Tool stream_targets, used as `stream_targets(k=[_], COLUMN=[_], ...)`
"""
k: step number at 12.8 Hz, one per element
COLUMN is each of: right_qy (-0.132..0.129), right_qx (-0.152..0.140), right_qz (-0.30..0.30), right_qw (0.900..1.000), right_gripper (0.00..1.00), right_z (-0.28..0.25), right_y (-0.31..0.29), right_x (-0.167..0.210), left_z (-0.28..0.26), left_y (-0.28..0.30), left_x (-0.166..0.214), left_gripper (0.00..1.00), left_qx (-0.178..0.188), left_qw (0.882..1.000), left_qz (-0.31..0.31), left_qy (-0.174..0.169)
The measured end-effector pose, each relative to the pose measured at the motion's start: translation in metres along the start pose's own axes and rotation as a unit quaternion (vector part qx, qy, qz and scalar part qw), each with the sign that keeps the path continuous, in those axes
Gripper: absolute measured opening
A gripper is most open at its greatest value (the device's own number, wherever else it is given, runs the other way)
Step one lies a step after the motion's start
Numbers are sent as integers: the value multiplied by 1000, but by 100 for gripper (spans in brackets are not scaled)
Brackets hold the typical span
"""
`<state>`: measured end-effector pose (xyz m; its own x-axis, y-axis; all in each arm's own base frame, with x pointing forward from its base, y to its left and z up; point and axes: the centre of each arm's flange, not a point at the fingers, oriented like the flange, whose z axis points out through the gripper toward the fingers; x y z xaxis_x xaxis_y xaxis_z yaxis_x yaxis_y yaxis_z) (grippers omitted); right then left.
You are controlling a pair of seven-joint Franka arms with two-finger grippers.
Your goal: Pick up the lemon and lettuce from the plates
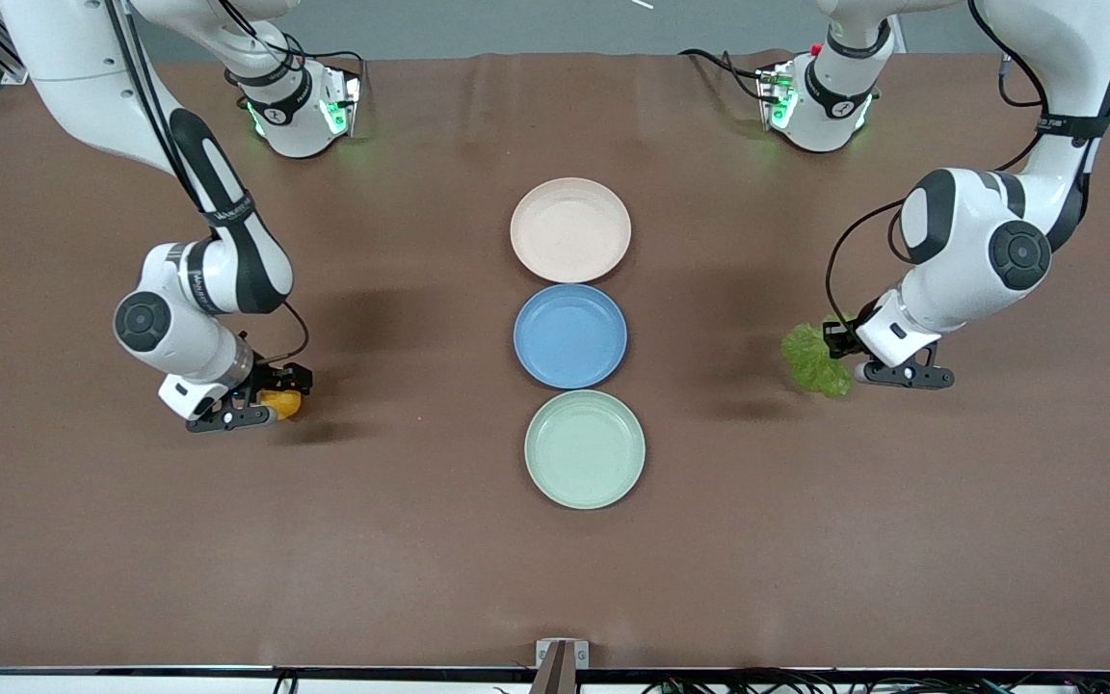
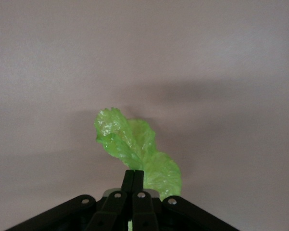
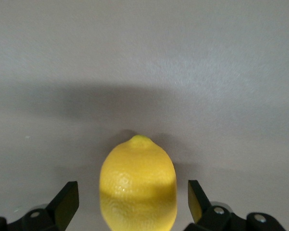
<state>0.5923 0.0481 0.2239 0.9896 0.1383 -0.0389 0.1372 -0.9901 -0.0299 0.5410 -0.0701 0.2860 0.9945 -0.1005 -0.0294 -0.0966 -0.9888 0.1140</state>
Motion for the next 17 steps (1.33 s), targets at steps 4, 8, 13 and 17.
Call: stream_targets(k=[4,8,13,17], right_qy=[-44,-73,-49,-49], right_qx=[12,-2,-15,-14], right_qz=[-1,17,36,43], right_qw=[999,997,998,998], right_gripper=[100,100,100,100], right_z=[-107,-198,-289,-295], right_y=[3,42,73,80], right_x=[28,23,27,27], left_z=[31,60,39,-66], left_y=[-27,-32,-33,-54], left_x=[-10,-14,-5,3], left_gripper=[1,4,56,98], left_qx=[10,4,6,11], left_qw=[1000,999,999,997], left_qz=[21,20,38,17], left_qy=[-15,-37,-29,-71])
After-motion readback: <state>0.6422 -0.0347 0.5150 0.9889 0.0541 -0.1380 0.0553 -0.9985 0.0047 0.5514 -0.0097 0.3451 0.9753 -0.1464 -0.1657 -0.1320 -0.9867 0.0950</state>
